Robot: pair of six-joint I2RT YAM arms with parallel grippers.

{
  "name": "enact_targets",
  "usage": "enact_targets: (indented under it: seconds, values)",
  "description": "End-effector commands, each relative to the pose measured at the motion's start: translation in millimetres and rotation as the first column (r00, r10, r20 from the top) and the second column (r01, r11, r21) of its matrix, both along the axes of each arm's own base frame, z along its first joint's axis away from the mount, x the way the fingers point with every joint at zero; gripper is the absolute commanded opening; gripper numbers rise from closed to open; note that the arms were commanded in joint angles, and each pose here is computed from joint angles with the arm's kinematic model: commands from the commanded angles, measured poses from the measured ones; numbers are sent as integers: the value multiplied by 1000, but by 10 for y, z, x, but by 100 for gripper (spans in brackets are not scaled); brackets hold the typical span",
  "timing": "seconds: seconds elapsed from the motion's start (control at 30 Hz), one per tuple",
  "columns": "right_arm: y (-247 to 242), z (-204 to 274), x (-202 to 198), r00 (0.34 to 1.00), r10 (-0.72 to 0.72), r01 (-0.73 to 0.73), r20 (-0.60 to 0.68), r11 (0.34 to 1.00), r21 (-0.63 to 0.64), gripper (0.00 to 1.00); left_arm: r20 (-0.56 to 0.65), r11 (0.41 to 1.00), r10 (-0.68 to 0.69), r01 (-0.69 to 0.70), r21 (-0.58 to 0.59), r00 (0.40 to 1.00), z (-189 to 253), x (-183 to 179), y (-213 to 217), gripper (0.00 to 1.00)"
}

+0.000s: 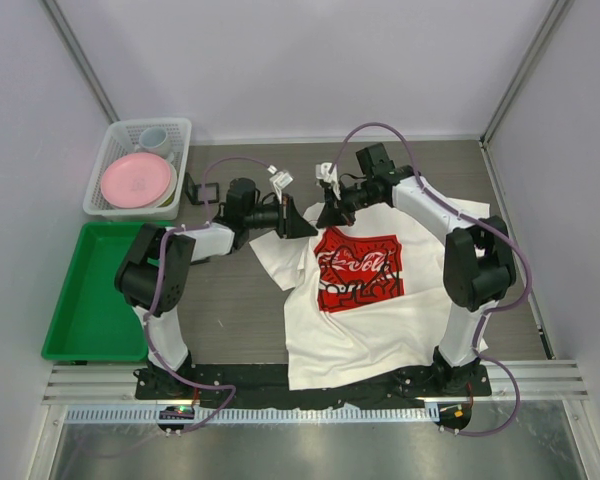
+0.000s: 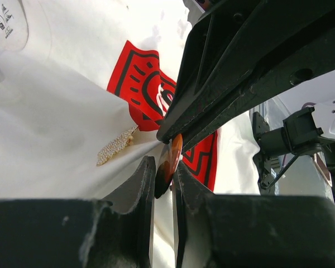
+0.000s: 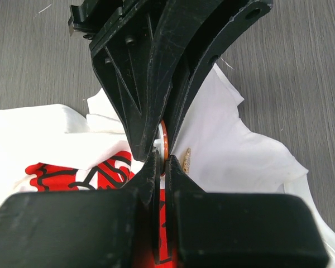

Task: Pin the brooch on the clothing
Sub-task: Pin the brooch onto the flattened clothing.

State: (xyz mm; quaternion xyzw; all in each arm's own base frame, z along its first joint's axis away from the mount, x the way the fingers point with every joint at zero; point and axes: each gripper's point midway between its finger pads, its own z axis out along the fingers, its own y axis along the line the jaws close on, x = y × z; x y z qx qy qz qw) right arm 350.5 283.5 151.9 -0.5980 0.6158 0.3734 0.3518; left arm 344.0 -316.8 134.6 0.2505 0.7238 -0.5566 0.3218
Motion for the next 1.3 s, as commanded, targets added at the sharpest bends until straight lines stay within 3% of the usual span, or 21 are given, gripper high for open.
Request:
enact_targets:
  seconds: [0.0,0.9,1.27]
  values:
    - [329,304,-528,979,201,-195,-44,975,109,1,56,990,138,-140,24,989,16,399,45,11]
    - [438,164,-586,976,216,-216,-34,976,-2,1,151,986,157,-163,23,976,157,477,37,13]
    - [432,169,-611,977,210,-211,-41,977,-7,1,126,982,184,-186,10,975,129,446,74,11]
